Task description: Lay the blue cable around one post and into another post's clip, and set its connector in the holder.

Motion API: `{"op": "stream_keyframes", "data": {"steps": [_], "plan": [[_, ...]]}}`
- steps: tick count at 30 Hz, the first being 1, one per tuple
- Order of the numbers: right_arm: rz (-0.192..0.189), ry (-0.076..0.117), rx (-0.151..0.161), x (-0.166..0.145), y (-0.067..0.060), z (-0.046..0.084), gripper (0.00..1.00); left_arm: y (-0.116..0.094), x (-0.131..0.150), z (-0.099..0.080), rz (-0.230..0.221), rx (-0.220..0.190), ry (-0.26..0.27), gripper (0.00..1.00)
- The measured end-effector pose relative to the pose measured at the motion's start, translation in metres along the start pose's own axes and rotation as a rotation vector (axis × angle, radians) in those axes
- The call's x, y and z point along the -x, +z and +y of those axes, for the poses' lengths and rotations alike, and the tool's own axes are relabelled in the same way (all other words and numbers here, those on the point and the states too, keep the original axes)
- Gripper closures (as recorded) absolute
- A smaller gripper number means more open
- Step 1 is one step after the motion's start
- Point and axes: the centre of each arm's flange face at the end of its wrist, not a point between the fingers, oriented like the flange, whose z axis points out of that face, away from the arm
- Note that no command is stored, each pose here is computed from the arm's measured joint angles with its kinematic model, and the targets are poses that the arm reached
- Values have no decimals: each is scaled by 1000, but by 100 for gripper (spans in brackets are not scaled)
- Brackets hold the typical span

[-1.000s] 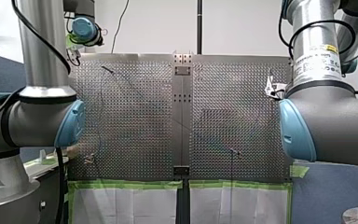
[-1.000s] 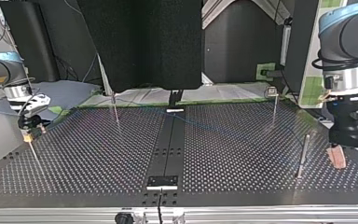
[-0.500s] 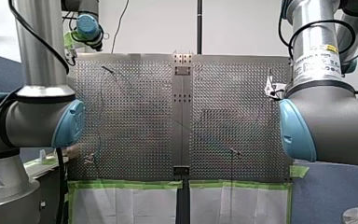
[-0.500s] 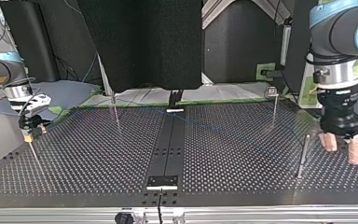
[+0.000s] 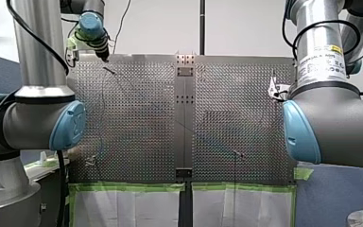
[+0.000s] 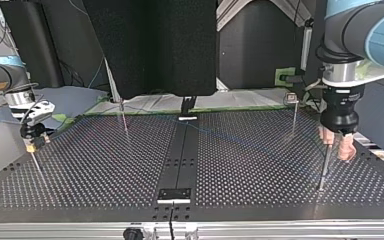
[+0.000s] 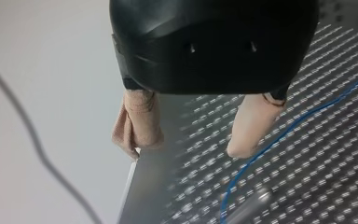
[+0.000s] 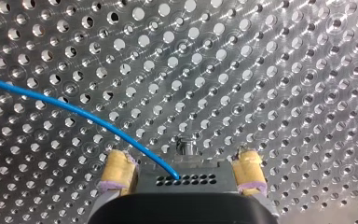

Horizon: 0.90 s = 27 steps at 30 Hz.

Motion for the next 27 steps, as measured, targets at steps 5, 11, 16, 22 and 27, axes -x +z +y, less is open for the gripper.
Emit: {"op": "stream_keyframes", "data": {"steps": [5,11,16,22,27], "plan": [[0,0,0,0,0,0,1,-6,-6,-2,61,-19,64,0],[-1,0,-1,0,0,-1,1,-14,-12,-2,126,-22,136,0],[0,0,-1,0,0,-1,1,-20,-16,-3,182,-39,197,0],[0,0,-1,0,0,-1,1,-26,-19,-6,224,-86,259,0],[-1,1,-1,0,0,-1,1,-25,-16,-9,201,-120,246,0]]}}
